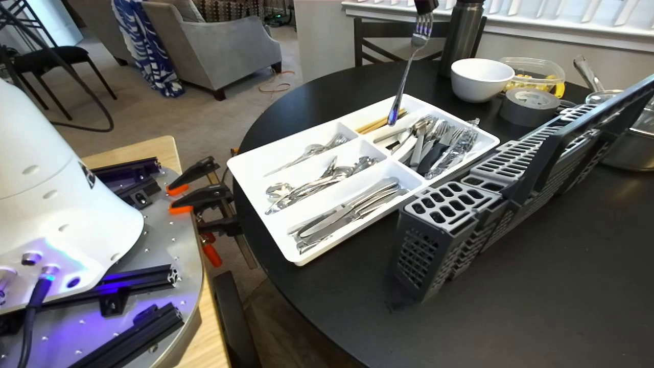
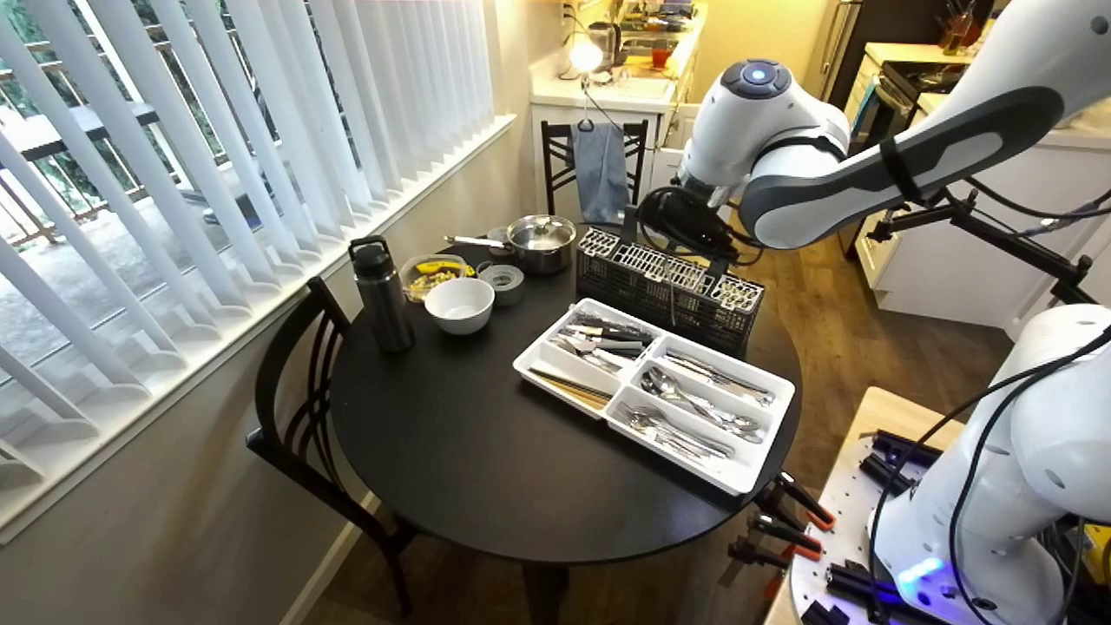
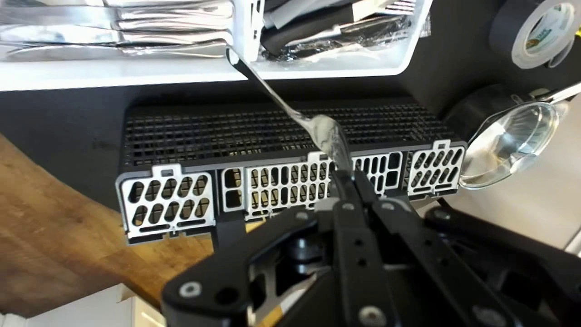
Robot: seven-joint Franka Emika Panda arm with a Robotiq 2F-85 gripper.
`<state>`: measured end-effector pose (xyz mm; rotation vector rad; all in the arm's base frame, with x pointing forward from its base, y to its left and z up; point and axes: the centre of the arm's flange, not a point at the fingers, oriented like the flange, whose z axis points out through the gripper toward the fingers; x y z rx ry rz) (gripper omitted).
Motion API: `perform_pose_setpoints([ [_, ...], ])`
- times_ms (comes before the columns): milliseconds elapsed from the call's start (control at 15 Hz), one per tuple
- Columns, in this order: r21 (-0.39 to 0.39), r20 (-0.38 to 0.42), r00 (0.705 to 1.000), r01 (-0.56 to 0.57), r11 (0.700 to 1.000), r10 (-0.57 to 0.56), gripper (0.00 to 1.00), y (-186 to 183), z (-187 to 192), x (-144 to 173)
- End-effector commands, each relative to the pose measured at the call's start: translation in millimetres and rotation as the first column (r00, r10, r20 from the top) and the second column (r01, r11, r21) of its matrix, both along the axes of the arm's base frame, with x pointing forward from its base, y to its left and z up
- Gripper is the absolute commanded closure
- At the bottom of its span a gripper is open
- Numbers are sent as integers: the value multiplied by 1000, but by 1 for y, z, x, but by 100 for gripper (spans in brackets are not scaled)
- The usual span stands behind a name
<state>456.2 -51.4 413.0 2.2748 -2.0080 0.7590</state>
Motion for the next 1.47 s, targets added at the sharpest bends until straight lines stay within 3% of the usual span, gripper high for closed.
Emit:
perform_pose_setpoints([
  [0, -33, -140, 990, 8, 999, -13, 97, 26, 13, 4],
  [267, -72, -342, 938, 32, 997, -55, 97, 54, -17, 9],
  [467, -87, -446, 892, 31, 996, -67, 97, 65, -38, 11],
  [1067, -12, -648, 755, 118, 993, -97, 97, 97, -99, 19],
  [1400, -34, -712, 699, 73, 997, -76, 97, 130, -140, 8],
])
